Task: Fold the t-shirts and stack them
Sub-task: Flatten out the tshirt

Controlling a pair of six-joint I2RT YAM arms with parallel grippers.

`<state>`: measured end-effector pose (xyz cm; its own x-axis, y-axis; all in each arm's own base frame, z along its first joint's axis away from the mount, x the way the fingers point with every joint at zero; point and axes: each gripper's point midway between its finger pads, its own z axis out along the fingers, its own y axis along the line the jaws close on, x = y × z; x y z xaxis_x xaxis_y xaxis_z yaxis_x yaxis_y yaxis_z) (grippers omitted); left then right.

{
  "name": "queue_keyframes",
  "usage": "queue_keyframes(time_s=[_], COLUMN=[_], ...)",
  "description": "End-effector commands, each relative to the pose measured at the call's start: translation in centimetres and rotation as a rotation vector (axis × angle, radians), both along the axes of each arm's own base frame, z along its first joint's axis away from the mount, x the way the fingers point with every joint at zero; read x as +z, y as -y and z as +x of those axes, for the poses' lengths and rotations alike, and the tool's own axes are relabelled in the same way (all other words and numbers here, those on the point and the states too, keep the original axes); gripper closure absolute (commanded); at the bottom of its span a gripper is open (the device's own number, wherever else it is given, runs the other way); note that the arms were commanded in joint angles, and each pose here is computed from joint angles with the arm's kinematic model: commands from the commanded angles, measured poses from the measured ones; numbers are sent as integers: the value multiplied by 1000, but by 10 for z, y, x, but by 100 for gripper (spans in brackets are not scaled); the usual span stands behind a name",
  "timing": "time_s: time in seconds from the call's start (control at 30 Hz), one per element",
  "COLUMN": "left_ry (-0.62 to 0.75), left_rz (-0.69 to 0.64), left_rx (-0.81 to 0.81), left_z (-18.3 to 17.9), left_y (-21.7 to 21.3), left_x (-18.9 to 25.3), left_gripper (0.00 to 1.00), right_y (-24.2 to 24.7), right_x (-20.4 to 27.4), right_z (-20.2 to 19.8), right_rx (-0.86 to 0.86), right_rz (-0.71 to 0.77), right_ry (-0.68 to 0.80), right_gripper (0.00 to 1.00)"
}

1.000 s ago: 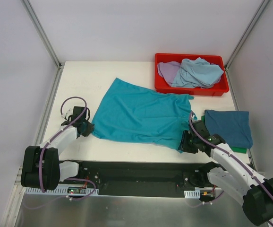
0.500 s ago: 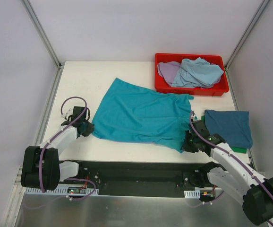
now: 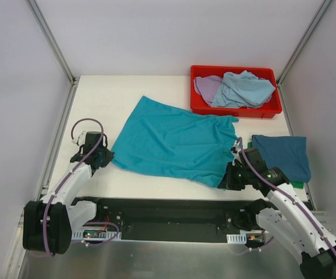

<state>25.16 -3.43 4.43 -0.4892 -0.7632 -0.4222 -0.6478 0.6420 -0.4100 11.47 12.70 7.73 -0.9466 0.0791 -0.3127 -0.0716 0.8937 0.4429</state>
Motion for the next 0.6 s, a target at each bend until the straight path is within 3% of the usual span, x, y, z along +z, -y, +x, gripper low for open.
queue_keyframes(time_s=[0.0, 0.2, 0.43, 0.57], left_ry=[24, 7, -3, -14], left_rz=[30, 29, 66, 71], left_rx=[17, 87, 172, 213], left_z=[-9, -36, -66, -80], left_y=[-8, -16, -31, -36], left_x=[12, 22, 29, 34], left_gripper=[100, 100, 100, 100], right_y=[-13, -1, -6, -9], right_x=[33, 56, 59, 62], right_z=[-32, -65, -111, -126], right_rx=[81, 38, 36, 43], right_rz=[127, 129, 238, 310], right_ry=[-60, -139, -300, -323], right_gripper=[100, 100, 100, 99])
